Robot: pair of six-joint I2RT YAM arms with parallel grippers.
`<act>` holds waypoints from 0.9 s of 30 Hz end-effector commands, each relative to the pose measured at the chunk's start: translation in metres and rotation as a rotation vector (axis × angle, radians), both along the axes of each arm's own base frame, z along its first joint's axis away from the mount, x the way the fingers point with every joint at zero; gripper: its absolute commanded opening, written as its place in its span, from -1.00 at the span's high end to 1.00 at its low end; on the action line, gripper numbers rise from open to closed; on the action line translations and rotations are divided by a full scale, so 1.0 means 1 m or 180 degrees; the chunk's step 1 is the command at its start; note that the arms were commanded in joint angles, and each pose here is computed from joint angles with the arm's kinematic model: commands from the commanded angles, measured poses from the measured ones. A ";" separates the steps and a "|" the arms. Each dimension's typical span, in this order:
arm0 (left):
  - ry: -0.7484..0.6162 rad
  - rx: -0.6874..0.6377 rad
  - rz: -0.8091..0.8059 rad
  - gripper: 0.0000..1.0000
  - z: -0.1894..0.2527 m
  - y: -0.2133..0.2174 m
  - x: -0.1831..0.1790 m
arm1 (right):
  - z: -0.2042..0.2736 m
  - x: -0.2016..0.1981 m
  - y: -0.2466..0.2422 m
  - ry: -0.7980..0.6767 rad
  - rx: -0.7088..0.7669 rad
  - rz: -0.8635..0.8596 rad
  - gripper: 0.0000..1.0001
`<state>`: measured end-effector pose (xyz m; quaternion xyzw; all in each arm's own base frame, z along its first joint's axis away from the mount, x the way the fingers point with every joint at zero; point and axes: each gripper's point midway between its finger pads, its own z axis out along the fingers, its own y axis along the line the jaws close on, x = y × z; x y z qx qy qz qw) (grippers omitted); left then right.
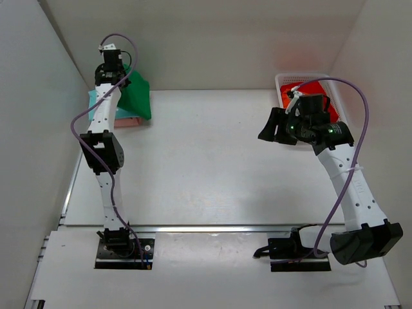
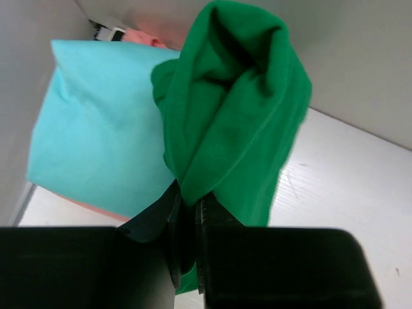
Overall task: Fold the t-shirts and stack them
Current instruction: Put the neatly folded tshirt into the corner of the board with the left arm
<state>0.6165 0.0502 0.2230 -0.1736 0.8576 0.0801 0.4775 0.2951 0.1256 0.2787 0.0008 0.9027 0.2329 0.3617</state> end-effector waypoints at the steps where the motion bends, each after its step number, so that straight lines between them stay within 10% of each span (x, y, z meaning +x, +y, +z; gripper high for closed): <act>1: -0.0370 -0.0070 0.0084 1.00 0.031 0.032 0.008 | 0.001 0.000 -0.010 0.0094 -0.0036 -0.0057 -0.06; 27: -0.0500 -0.0535 0.0707 0.99 -0.053 0.155 0.035 | -0.030 0.040 0.037 0.0526 -0.0097 0.0141 -0.05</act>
